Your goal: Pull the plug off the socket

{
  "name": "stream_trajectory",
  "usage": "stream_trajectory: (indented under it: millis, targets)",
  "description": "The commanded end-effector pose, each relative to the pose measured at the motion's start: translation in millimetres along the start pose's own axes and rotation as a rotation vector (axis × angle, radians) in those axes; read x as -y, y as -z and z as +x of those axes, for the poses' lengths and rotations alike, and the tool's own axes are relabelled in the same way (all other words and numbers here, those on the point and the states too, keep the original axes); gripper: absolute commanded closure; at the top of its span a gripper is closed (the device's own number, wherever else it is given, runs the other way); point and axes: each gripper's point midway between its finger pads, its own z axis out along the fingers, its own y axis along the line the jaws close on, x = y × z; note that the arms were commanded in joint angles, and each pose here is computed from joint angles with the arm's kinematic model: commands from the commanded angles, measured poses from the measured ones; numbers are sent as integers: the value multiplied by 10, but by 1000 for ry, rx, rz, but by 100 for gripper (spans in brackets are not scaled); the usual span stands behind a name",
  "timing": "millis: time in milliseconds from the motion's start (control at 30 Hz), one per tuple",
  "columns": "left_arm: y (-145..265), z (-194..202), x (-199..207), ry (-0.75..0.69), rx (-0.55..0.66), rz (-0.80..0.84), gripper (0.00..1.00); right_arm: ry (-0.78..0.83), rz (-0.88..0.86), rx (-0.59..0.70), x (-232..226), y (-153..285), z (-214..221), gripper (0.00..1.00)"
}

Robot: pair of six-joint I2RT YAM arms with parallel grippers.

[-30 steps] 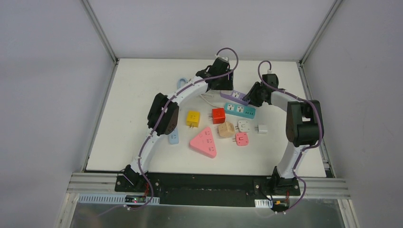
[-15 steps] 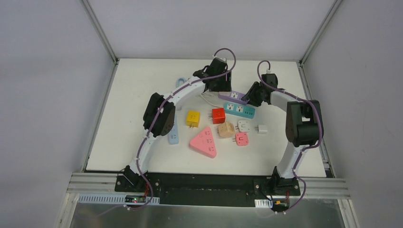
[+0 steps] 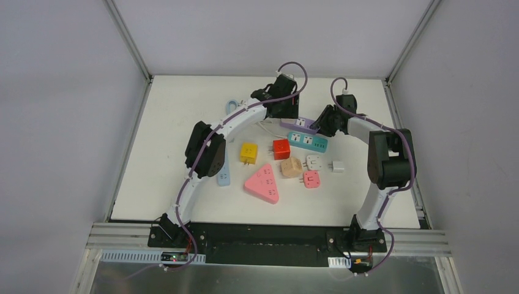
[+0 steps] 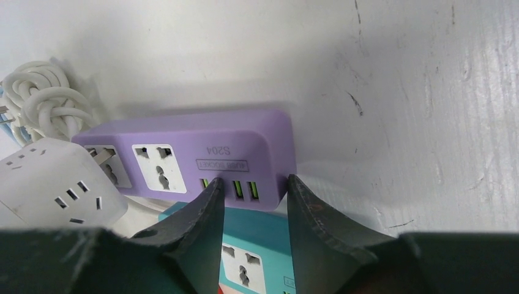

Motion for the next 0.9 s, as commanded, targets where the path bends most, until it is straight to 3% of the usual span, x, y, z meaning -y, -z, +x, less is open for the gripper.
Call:
stream_trajectory:
  millis: [0,367,600,733,867]
  targets:
    - [431,-441,467,-116,150,22,100,-27,287,-113,766,-147,440,82]
    - [787,-674,678,-130,198,142,100,-27,274,-107,722,-145,408,82]
    - [1301,-912,317,-88,276,97,100,-8,167,-34,321,-3,48,80]
    - [1621,-812,-154,-31,289,36,100,18,80,53,-49,208,-315,66]
    - [1850,-471,-734,78,256,-20,100,45,-10,150,-405,513,-636,49]
